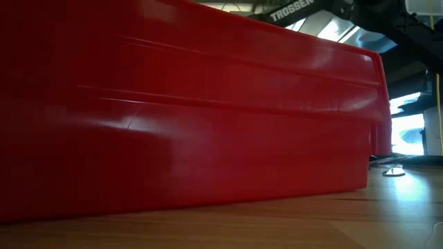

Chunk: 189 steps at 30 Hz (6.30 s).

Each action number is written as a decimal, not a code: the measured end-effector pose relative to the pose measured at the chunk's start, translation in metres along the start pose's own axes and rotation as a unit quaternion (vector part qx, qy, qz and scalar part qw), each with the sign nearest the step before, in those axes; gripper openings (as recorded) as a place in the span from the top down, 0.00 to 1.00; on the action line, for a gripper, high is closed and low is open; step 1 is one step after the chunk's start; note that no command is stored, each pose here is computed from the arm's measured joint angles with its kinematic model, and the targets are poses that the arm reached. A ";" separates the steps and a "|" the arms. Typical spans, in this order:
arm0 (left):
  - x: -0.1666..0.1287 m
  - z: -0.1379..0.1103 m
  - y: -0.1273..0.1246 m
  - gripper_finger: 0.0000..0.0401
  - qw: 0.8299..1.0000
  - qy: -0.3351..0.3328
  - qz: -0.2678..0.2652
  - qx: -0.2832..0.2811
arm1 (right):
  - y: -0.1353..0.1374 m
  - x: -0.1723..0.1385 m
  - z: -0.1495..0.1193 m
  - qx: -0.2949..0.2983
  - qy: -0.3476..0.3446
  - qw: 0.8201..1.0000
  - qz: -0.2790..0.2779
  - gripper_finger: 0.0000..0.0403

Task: Sort silverware
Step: Adjust the red bins, then put the purple table knife into the bottom red bin

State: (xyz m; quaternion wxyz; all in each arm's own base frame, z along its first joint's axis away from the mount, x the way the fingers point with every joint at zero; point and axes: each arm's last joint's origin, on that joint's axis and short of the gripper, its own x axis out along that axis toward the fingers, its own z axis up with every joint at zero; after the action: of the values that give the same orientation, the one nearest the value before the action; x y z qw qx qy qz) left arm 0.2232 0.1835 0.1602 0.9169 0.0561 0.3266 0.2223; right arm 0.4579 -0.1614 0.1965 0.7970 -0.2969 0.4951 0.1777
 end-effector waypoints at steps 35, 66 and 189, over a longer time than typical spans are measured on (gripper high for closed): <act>0.000 -0.003 0.001 1.00 1.000 0.013 -0.004 0.001 | -0.034 -0.009 -0.029 0.109 0.100 0.976 -0.158 1.00; 0.000 -0.006 -0.002 1.00 1.000 0.029 -0.013 -0.002 | -0.055 -0.060 -0.050 0.237 0.192 0.929 -0.211 1.00; -0.031 0.051 -0.182 1.00 0.908 -0.208 -0.261 0.252 | 0.292 -0.066 -0.047 0.236 -0.041 0.971 0.005 0.81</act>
State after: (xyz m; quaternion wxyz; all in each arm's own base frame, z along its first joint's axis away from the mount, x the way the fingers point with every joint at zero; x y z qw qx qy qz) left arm 0.3013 0.0090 0.1720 0.9448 0.2429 0.1766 -0.1312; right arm 0.2279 0.0306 0.1536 0.8632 -0.0904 0.4916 0.0711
